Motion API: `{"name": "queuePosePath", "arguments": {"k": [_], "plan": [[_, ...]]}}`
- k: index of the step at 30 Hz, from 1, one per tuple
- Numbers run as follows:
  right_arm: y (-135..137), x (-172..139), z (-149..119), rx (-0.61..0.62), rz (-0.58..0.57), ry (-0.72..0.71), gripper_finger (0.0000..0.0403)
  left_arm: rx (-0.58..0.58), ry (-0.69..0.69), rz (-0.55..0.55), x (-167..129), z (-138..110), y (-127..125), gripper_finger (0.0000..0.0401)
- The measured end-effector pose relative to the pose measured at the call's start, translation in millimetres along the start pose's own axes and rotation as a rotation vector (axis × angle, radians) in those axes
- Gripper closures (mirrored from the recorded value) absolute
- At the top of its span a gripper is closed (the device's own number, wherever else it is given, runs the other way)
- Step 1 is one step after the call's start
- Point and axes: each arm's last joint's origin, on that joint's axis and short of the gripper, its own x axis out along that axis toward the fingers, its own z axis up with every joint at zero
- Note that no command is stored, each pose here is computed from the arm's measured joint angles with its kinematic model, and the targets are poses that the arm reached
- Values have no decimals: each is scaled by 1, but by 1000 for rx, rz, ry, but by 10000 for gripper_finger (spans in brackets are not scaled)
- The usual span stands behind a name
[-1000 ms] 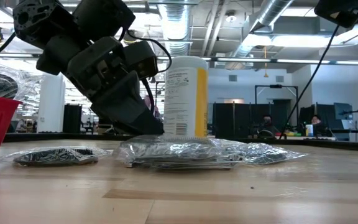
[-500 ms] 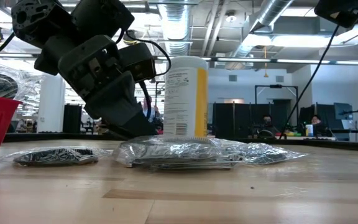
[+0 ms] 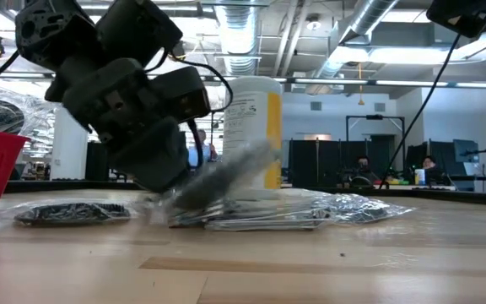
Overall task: Pick & Place Travel size toiletries
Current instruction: Put the hairbrush into the left red bin
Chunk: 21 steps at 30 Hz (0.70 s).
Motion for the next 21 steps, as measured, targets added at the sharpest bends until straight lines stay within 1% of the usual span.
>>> {"name": "queuePosePath", "arguments": {"k": [1,5,13,21], "plan": [[0,0,0,0,0,0,275,9,-1,0,-2,1,-1,390],[0,0,0,0,0,0,275,29,-42,-17,-8,9,-4,399],[0,0,0,-3,0,0,275,35,-57,6,-8,10,-4,401],[0,0,0,-3,0,0,275,38,-69,-2,-11,12,-6,401]]}}
